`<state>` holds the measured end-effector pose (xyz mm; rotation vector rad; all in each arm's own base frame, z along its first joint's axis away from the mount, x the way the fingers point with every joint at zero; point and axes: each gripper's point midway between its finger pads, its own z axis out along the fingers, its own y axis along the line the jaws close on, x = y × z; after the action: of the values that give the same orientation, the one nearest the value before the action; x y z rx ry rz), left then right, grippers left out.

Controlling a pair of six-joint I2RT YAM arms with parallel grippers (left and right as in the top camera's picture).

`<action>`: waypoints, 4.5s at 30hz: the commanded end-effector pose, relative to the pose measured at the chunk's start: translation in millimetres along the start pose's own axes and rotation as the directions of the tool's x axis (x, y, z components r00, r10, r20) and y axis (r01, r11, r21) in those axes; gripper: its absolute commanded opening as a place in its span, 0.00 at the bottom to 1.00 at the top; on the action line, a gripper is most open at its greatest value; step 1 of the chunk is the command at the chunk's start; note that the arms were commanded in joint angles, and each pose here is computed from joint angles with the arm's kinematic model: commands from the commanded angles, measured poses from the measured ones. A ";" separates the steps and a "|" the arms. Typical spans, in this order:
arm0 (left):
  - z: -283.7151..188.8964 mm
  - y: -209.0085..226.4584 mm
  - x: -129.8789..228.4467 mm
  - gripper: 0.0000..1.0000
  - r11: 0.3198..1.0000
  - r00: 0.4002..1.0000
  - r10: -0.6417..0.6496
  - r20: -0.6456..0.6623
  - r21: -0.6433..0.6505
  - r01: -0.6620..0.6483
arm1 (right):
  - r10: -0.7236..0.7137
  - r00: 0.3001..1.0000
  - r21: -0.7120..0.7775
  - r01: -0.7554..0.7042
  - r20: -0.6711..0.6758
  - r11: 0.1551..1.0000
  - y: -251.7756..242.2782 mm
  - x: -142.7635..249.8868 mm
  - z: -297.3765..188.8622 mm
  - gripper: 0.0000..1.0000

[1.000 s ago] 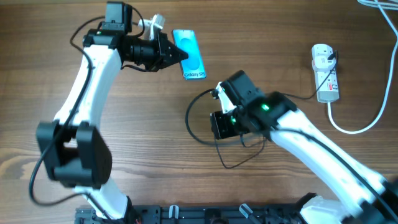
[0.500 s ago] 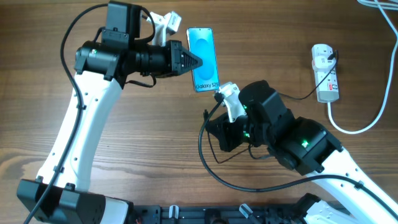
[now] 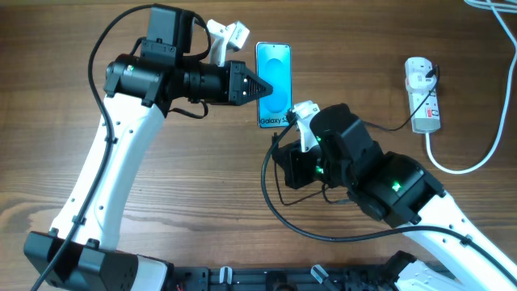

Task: Plug charger to phone and switch on socket
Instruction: 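Bring the USB-C plug up to the phone's bottom port, then push the USB-C plug into the phone's bottom port with the right gripper, then lower the plugged-in phone flat onto the table with both grippers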

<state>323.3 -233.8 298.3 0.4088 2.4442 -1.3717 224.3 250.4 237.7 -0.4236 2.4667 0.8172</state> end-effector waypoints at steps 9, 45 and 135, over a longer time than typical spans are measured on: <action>-7.3 -18.0 -1.1 0.04 0.995 0.996 0.089 0.015 0.044 -0.090 | 0.016 0.999 0.010 -0.016 0.031 1.000 1.3 -10.7 1.0 0.05; -7.1 -16.3 3.7 0.04 0.995 0.996 0.088 -0.002 0.040 -0.088 | 0.009 0.992 0.016 -0.011 0.123 1.000 2.7 -32.3 1.4 0.04; 123.3 182.3 45.2 0.04 0.855 0.889 -0.415 -0.193 -0.418 0.308 | 0.349 0.937 0.361 -0.323 -0.007 0.875 -90.3 12.9 -23.0 0.99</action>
<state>378.0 -226.3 87.0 0.0477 3.0241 -0.8450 240.0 166.2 198.3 0.0881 2.7471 0.4705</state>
